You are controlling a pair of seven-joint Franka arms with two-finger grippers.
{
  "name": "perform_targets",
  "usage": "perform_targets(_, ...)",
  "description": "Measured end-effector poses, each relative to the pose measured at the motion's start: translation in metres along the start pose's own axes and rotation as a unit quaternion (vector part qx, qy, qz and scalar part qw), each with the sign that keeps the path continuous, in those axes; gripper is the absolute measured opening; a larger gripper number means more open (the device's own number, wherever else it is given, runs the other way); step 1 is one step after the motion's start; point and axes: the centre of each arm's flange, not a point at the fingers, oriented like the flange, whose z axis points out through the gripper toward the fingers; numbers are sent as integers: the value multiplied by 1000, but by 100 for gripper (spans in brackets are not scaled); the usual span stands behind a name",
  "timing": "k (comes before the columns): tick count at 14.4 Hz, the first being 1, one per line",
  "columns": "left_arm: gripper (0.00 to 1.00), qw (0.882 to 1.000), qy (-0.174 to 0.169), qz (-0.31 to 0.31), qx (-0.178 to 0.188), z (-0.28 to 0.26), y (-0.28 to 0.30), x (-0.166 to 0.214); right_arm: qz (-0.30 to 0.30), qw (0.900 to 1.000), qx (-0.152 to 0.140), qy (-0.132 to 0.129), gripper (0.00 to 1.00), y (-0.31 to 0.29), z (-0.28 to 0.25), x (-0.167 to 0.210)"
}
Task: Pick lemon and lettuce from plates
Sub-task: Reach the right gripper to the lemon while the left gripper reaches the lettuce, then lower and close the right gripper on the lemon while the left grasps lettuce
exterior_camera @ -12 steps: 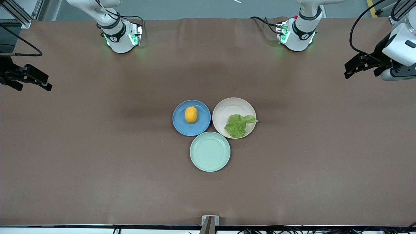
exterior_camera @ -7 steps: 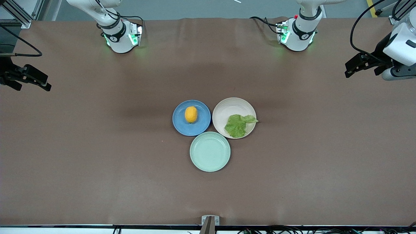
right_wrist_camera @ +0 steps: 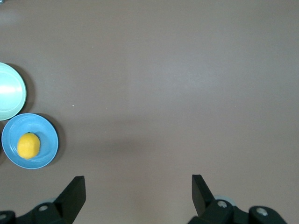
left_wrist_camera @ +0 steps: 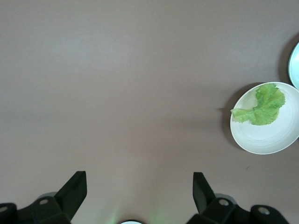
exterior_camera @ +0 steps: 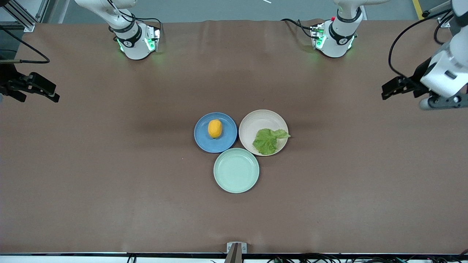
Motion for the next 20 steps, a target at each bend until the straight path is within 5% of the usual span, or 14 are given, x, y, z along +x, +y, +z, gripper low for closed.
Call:
perform_targets(10,100,983,-31,-178,8,185,198,31,-110,994,6,-26,100,-213,86,5)
perform_targets(15,98,952,-16,-305,3,269,270,24,-103,993,1,-50,100,-355,179,-33)
perform_targets(20,94,920,-10,-393,3,347,305,20,-89,995,13,-48,100,-416,305,-48)
